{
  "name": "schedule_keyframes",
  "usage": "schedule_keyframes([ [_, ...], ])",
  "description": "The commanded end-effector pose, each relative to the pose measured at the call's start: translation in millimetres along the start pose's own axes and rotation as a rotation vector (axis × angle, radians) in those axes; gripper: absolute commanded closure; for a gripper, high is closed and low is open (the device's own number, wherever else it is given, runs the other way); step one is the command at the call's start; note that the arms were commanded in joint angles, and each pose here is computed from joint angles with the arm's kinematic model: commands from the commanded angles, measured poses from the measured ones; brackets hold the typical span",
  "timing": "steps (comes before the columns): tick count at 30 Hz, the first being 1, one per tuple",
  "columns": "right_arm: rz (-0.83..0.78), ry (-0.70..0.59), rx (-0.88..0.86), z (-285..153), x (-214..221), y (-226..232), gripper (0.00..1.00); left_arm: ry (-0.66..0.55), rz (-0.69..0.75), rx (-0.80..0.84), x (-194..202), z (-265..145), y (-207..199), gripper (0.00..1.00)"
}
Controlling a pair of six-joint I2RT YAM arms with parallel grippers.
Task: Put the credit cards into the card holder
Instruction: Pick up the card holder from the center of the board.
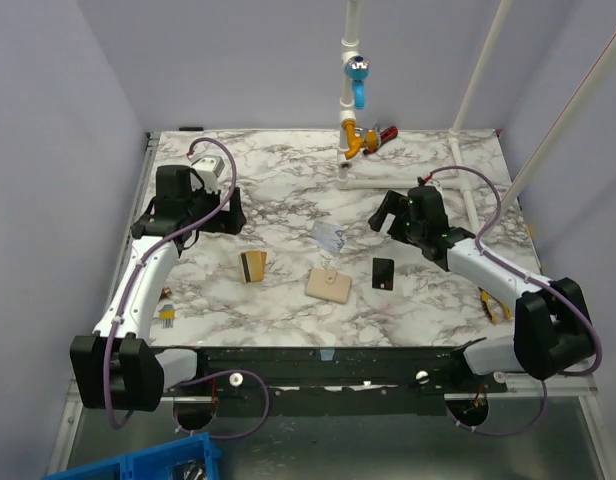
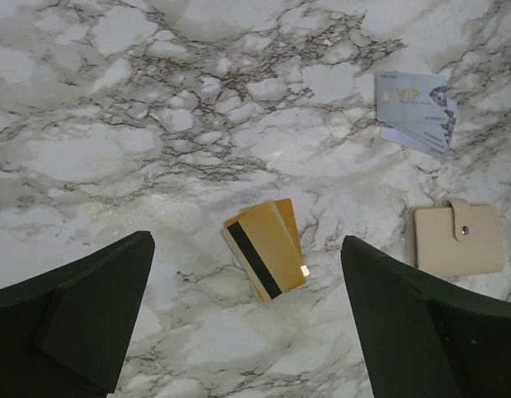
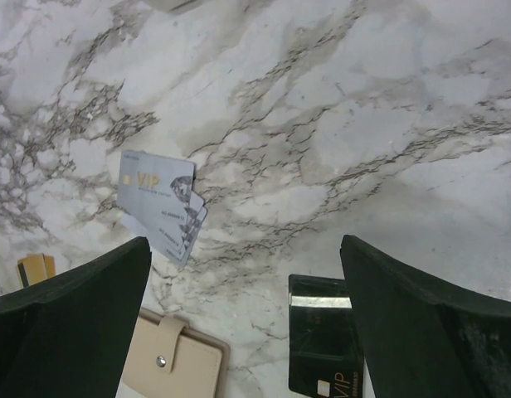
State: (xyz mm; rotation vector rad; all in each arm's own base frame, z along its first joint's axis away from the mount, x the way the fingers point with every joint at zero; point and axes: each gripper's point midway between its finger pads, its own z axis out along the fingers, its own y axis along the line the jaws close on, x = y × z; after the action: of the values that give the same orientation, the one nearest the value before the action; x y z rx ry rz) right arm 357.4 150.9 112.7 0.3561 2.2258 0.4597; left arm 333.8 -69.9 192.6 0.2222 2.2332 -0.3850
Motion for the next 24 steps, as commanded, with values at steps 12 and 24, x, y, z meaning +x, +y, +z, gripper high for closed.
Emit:
schedule_keyframes([
  [12, -0.3, 0.245, -0.221, -13, 95, 73, 0.0, 0.102, 0.054, 0.387, 43, 0, -106, 0.01],
  [24, -0.331, 0.391, -0.33, -24, 142, 77, 0.11, 0.214, 0.074, 0.48, 88, 32, -146, 0.02],
])
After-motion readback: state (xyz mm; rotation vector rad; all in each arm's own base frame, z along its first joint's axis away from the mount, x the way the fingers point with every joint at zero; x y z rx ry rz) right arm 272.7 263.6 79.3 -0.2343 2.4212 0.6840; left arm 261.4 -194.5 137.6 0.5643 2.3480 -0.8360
